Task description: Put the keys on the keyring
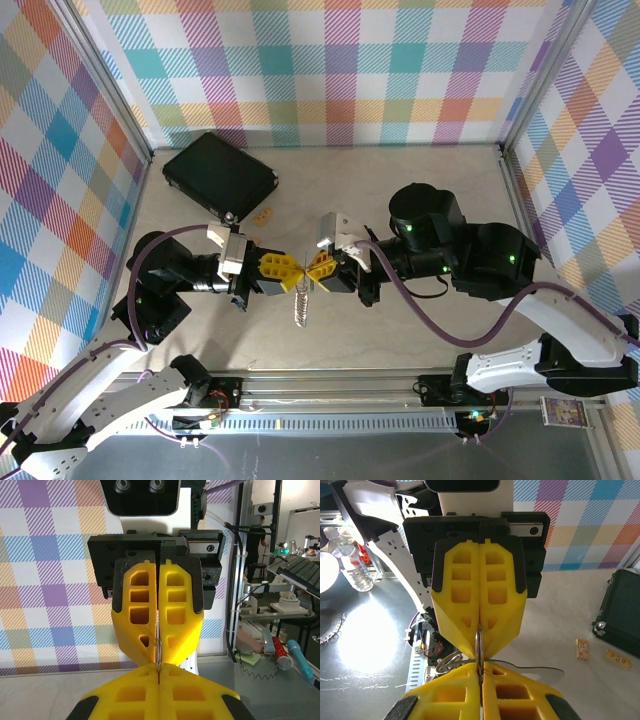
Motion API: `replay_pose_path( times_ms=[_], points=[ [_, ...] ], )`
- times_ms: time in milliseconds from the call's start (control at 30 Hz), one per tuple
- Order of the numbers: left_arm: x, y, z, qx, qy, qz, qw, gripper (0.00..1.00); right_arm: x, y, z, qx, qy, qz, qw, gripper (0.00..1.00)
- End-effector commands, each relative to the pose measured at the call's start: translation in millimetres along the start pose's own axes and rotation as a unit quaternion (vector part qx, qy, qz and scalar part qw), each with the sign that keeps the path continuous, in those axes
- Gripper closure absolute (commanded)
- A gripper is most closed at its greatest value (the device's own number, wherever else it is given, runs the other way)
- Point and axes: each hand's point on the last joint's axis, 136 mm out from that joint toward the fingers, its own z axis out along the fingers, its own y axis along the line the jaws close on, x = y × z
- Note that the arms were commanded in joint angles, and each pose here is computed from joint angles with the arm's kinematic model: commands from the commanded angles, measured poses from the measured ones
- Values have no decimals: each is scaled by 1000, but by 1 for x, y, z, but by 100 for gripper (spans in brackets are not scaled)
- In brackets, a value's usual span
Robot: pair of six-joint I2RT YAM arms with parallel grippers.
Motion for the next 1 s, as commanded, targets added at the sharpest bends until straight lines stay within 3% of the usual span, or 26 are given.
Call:
replay_pose_path(
  times_ms=[0,167,267,400,500,733,967],
  points=[
    [-5,-4,1,12,-10,17,1000,100,-2,1,8,-7,-10,-3,1000,98],
    [6,2,1,-4,10,16,1000,99,6,-3,11,7,2,-3,1000,100],
    [19,9,-1,-28,45,18,998,84,13,-9,11,22,25,-8,999,100],
    [37,24,-5,-66,101,26,992,82,28,-15,14,34,76,-17,996,100],
    [49,29,-7,-79,138,24,987,88,38,-17,17,32,108,-27,993,100],
    [53,32,-7,-81,145,26,986,100,50,-16,25,20,142,-32,989,100],
    [33,28,-3,-76,91,33,992,100,48,-18,24,28,131,-26,991,100]
  ],
)
